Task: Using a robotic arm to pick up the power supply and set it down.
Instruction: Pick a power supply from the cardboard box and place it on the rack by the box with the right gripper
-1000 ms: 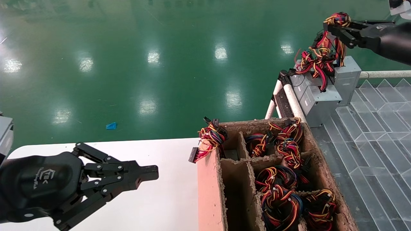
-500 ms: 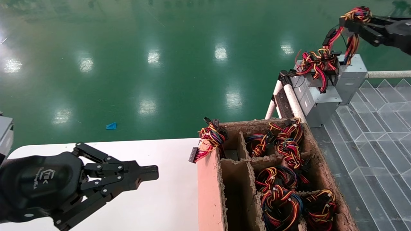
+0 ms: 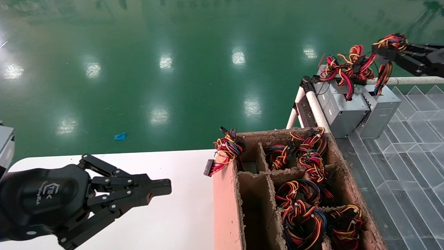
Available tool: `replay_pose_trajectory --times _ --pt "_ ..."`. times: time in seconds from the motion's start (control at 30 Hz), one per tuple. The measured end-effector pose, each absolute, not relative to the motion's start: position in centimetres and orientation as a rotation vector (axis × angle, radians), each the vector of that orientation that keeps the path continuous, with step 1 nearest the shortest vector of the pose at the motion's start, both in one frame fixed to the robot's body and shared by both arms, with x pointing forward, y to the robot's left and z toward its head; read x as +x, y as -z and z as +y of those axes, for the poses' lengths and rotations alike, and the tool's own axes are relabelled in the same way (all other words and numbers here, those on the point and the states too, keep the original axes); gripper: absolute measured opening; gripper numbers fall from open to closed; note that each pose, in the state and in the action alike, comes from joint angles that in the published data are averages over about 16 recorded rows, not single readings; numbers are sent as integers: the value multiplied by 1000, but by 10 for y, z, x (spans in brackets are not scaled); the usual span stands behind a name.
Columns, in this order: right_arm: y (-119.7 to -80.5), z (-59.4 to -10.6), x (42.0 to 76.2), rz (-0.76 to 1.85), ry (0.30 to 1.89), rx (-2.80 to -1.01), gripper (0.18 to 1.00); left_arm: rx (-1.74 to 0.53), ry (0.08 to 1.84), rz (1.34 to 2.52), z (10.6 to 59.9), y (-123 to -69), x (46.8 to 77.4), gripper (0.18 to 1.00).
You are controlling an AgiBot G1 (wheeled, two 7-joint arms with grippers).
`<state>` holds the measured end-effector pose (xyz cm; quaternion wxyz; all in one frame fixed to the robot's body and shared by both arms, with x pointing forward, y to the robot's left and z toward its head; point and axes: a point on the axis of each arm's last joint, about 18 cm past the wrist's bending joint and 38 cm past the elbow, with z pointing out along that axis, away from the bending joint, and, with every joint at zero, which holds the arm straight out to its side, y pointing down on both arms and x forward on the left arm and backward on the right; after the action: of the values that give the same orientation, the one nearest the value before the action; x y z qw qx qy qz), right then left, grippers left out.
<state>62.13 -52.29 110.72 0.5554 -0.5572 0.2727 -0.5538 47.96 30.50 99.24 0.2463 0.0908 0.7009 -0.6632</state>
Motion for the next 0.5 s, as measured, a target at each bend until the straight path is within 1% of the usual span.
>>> replay_pose_trajectory --times 0.27,0.5 --pt "-1112 -529 643 744 1396 -1263 293 248 1809 1912 305 -992 480 191" --pt "-1119 -519 660 771 1433 -1239 293 248 1809 1912 305 -992 480 191"
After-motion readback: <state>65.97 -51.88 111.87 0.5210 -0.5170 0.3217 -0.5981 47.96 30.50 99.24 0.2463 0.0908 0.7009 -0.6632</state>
